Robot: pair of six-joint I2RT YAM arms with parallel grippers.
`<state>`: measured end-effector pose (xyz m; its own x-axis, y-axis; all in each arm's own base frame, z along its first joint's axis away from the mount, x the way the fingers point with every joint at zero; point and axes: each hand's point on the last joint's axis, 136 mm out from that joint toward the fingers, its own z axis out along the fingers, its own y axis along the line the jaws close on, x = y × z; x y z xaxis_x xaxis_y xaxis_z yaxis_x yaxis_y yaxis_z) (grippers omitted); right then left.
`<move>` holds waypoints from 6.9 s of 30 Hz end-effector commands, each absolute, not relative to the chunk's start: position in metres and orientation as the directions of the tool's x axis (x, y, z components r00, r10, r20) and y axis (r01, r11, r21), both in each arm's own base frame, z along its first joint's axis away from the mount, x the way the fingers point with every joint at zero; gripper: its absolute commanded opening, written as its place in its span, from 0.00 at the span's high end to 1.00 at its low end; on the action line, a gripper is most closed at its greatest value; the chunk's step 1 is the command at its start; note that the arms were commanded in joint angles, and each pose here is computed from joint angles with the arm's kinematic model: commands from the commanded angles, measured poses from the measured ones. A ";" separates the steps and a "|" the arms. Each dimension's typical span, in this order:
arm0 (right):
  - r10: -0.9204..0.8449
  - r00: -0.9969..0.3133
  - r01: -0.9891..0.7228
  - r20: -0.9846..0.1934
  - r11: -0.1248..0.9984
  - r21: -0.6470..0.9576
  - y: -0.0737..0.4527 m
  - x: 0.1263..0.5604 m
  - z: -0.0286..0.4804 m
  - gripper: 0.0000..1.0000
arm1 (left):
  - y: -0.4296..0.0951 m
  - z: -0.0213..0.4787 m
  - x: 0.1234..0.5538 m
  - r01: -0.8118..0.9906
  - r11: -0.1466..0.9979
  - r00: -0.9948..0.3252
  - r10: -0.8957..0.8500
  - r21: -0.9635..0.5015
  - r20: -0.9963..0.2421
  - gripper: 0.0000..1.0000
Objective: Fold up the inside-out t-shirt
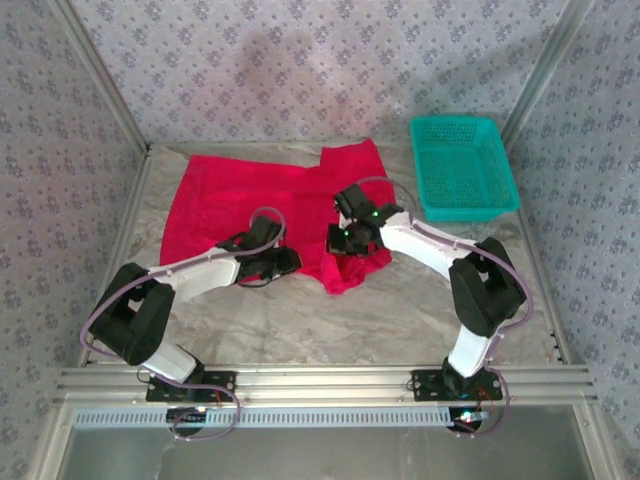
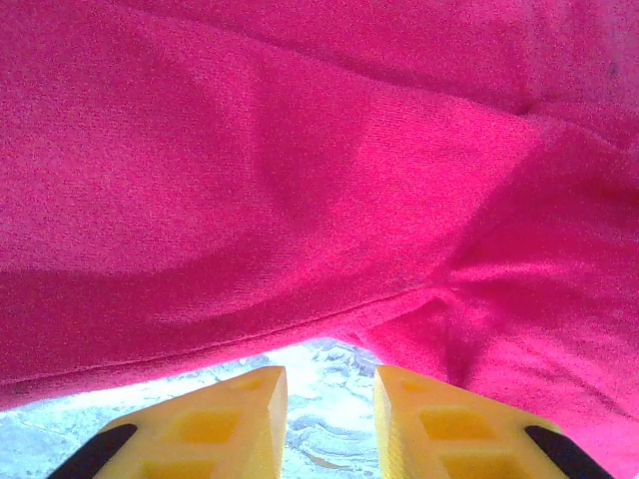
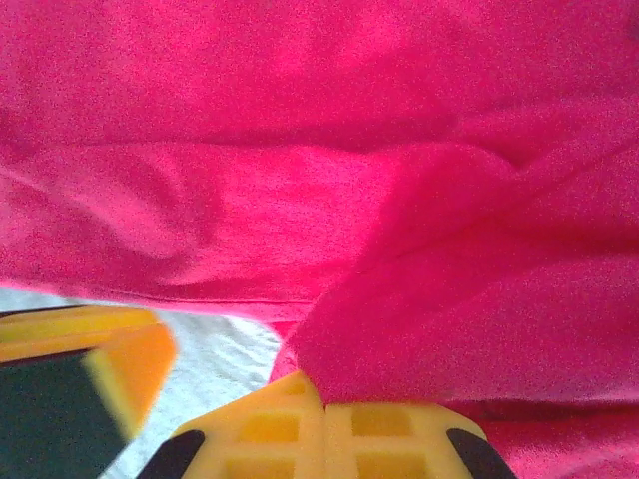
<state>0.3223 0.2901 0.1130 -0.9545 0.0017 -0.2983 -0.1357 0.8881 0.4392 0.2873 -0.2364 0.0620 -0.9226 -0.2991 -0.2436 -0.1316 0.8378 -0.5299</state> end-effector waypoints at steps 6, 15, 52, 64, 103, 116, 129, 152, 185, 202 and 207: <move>-0.097 -0.952 -0.216 -0.291 0.887 0.408 0.312 0.342 0.144 0.88 | -0.237 0.070 0.296 -0.135 0.813 -0.915 -0.322 -0.566 -0.244 0.72; -0.147 -0.929 -0.265 -0.339 0.904 0.335 0.308 0.361 0.136 0.60 | -0.234 0.073 0.293 -0.128 0.815 -0.914 -0.318 -0.565 -0.251 0.69; -0.288 -0.843 -0.380 -0.454 0.917 0.124 0.285 0.360 0.101 0.71 | -0.234 0.045 0.294 -0.191 0.805 -0.927 -0.335 -0.562 -0.166 0.60; -0.416 -0.831 -0.453 -0.370 0.891 0.015 0.297 0.368 0.043 0.62 | -0.228 0.043 0.290 -0.214 0.798 -0.924 -0.353 -0.563 -0.149 0.63; -0.124 -0.911 -0.191 -0.393 0.972 0.136 0.248 0.409 0.106 0.71 | -0.221 0.055 0.292 -0.203 0.809 -0.919 -0.351 -0.552 -0.178 0.66; -0.485 -0.802 -0.470 -0.350 0.873 -0.133 0.304 0.394 0.067 0.62 | -0.206 0.057 0.289 -0.222 0.804 -0.910 -0.374 -0.552 -0.179 0.66; -0.522 -0.793 -0.471 -0.312 0.852 -0.228 0.286 0.403 0.061 1.00 | -0.207 0.057 0.291 -0.222 0.804 -0.911 -0.373 -0.551 -0.177 0.66; -0.135 -0.921 -0.359 -0.366 0.659 0.661 0.314 0.368 0.147 0.86 | -0.210 0.050 0.292 -0.230 0.796 -0.913 -0.376 -0.560 -0.160 0.67; -0.597 -0.714 -0.546 -0.366 0.802 -0.244 0.322 0.405 0.059 0.53 | -0.195 0.052 0.286 -0.248 0.791 -0.900 -0.401 -0.560 -0.168 0.66; -0.605 -0.702 -0.505 -0.376 0.795 -0.335 0.309 0.417 0.077 0.81 | -0.186 0.061 0.287 -0.255 0.786 -0.891 -0.418 -0.563 -0.179 0.67; -0.593 -0.705 -0.518 -0.389 0.805 -0.289 0.309 0.415 0.084 0.85 | -0.187 0.061 0.288 -0.254 0.785 -0.892 -0.416 -0.565 -0.177 0.67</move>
